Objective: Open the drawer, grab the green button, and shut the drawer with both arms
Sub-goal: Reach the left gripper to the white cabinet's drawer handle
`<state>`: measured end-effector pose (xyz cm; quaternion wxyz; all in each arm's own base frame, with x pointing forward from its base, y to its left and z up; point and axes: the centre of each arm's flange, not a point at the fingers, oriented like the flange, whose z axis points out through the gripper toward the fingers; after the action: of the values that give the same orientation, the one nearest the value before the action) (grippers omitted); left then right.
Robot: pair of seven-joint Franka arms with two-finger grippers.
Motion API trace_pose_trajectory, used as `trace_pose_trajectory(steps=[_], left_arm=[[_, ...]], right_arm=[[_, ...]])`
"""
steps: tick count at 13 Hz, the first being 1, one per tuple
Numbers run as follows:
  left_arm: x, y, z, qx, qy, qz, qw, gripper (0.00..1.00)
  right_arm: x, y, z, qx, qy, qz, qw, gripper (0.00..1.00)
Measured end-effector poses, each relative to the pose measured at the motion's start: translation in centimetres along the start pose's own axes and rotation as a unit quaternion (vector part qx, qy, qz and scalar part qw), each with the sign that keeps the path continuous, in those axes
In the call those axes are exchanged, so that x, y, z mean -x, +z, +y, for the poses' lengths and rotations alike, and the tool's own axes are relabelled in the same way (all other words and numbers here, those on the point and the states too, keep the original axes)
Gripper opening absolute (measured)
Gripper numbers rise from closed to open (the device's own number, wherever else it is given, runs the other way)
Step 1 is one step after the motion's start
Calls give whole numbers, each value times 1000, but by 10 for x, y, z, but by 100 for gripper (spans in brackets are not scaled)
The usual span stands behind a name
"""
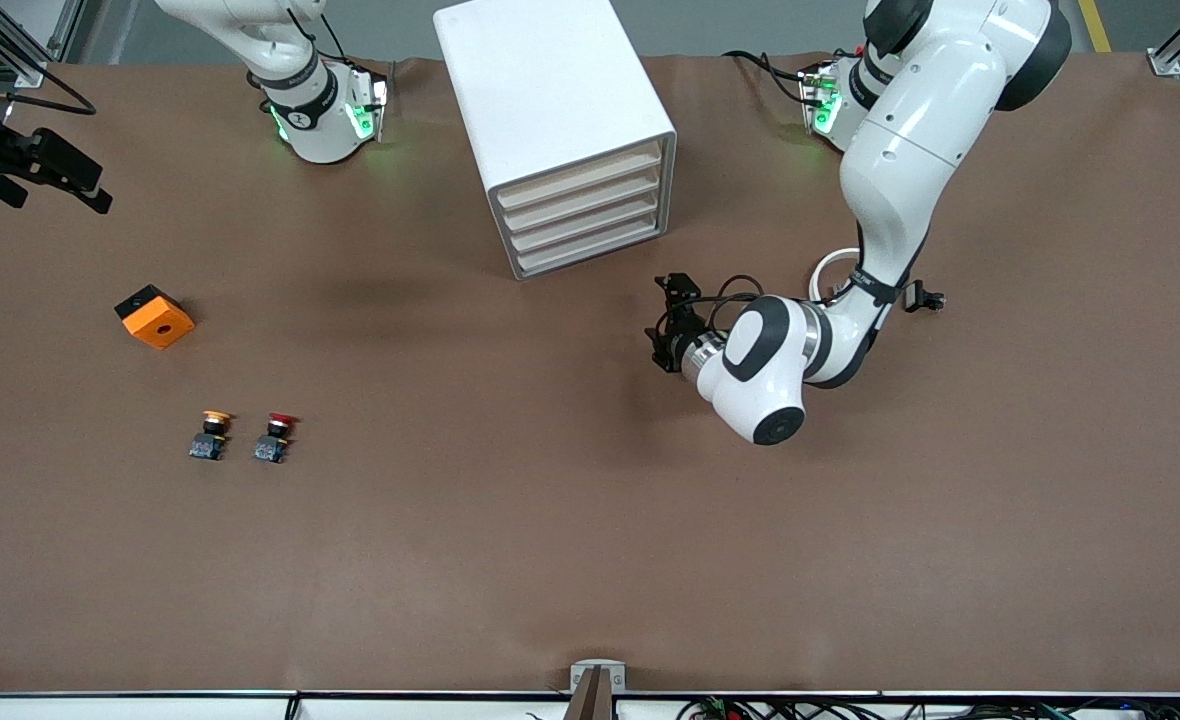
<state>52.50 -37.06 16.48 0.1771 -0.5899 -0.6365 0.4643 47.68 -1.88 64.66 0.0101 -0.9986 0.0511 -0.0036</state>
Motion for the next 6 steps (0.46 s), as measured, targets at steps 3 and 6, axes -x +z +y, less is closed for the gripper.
trace_pose_trajectory(steps=[3,6], left_arm=[[-4,23,-1,-64,-59,-4,996,100],[-2,50,0,-101,-91,4,991,100]], right_arm=[[0,0,0,0,0,0,1000,100],[0,0,0,0,0,0,1000,100]])
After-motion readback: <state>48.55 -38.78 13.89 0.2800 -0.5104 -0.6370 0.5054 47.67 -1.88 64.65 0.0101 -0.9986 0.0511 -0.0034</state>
